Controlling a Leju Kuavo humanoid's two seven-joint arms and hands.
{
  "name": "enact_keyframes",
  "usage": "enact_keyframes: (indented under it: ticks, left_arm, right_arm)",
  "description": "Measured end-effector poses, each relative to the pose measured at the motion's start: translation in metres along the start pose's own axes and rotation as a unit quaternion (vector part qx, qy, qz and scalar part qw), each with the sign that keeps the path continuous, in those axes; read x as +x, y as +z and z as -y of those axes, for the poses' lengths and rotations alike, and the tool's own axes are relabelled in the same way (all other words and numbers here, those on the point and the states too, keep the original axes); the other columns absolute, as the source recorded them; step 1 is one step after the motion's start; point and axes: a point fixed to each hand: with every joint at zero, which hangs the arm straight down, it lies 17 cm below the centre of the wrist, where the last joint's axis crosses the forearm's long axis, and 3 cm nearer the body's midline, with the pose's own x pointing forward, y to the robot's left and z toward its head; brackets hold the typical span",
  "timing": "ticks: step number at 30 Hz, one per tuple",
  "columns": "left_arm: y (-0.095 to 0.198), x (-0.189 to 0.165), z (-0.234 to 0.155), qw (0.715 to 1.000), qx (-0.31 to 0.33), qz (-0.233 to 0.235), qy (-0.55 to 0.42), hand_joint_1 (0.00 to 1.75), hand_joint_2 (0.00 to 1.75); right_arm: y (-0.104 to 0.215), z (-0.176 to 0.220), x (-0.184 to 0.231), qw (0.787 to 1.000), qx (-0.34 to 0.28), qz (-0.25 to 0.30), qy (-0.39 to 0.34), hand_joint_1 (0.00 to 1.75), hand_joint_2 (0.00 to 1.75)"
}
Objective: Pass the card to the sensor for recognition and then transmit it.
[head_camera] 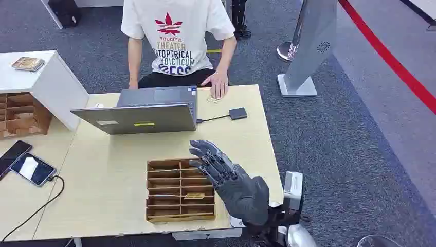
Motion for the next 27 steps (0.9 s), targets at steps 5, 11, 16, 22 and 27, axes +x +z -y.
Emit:
enact_keyframes:
  ticks: [5,11,16,22,27]
  left_arm:
    - [0.000,0.000,0.000,1.000,0.004,0.002,-0.008,0.00,0.00]
    - [0.001,0.002,0.003,1.000,0.005,0.004,-0.010,0.00,0.00]
    - [0.002,0.003,0.008,1.000,0.001,0.001,0.012,0.00,0.00]
    - [0.003,0.001,0.016,0.998,-0.010,-0.007,0.059,0.00,0.00]
    - [0.004,0.000,0.022,0.995,-0.022,-0.013,0.100,0.00,0.00]
  right_arm:
    - [0.009,0.000,-0.002,1.000,-0.004,-0.002,-0.002,0.00,0.00]
    - [0.017,-0.002,-0.002,1.000,-0.005,-0.002,-0.003,0.00,0.00]
    - [0.025,-0.002,-0.001,1.000,-0.004,0.001,-0.003,0.00,0.00]
    - [0.029,0.004,0.000,1.000,-0.010,0.002,0.018,0.00,1.75]
    - [0.021,0.019,0.002,0.996,-0.027,0.001,0.091,0.00,1.75]
